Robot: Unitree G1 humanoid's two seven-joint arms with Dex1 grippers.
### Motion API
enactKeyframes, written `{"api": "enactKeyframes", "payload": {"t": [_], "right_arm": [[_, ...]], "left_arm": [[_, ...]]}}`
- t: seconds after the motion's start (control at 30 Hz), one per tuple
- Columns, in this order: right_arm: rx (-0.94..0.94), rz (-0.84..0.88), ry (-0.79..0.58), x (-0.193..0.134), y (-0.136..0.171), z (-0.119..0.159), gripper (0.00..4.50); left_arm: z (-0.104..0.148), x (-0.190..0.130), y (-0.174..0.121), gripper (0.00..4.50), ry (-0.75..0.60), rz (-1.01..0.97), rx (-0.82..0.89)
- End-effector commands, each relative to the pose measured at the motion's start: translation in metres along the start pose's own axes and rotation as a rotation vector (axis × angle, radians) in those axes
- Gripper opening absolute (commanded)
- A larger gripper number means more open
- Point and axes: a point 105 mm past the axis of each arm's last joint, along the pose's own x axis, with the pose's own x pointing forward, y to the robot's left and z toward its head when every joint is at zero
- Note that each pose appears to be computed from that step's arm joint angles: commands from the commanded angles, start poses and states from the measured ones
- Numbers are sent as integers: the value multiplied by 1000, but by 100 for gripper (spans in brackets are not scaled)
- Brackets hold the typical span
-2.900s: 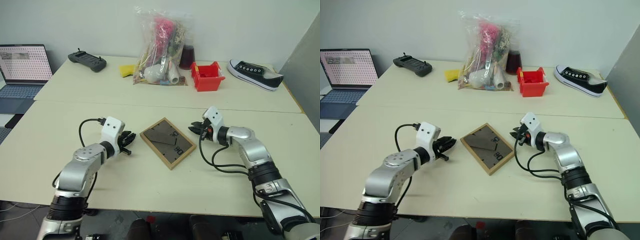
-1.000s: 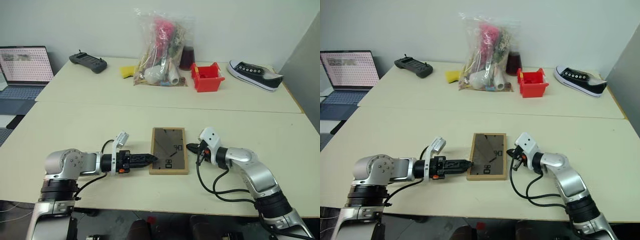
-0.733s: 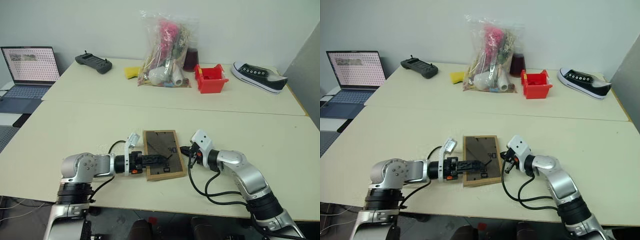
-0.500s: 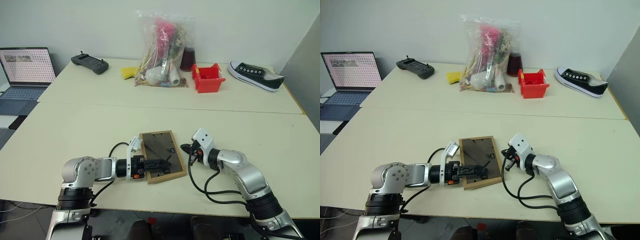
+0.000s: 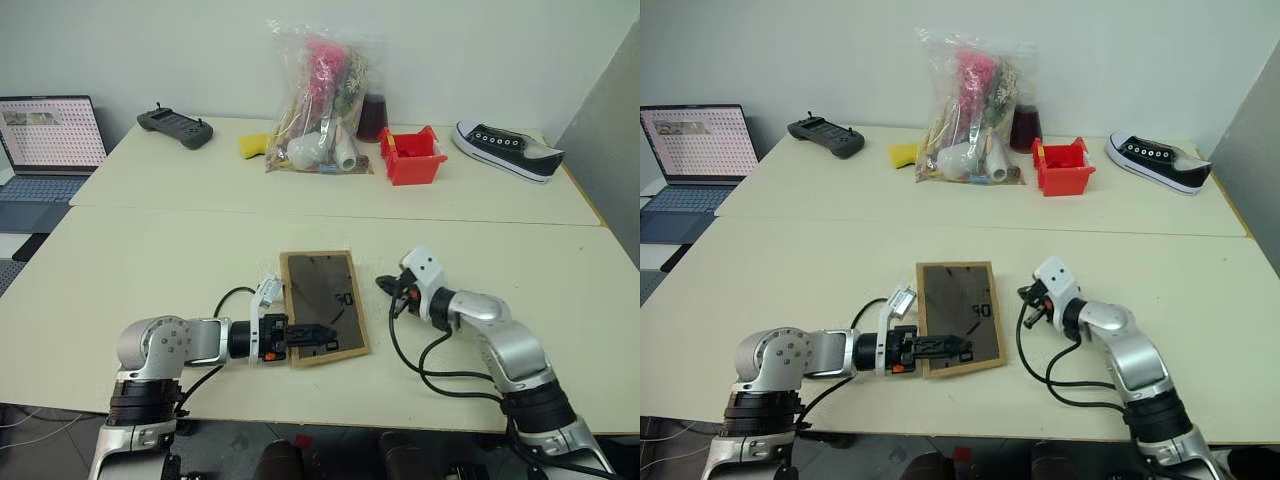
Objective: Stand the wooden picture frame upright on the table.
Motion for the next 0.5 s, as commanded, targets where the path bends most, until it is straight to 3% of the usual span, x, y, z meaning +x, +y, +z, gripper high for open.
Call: {"api": "enactKeyframes", "payload": {"t": [0.03,0.1,0.13,0.17,0.3,0.5], "right_arm": [[0,-4,-116,-15,-16,39,0],[28,98,-179,-26,-10,64,0],[50,180,-210,-33,-4,77,35],[62,252,-230,-39,2,88,41],[134,424,-284,-46,18,115,137],[161,491,-327,-26,31,141,297]], "left_arm": [[15,-9,-21,86,-5,-35,84],[25,-16,-28,86,1,-50,94],[32,-19,-32,86,2,-56,106],[38,-23,-36,86,2,-61,123],[52,-27,-43,86,20,-47,231],[66,-26,-39,86,52,-2,433]]}}
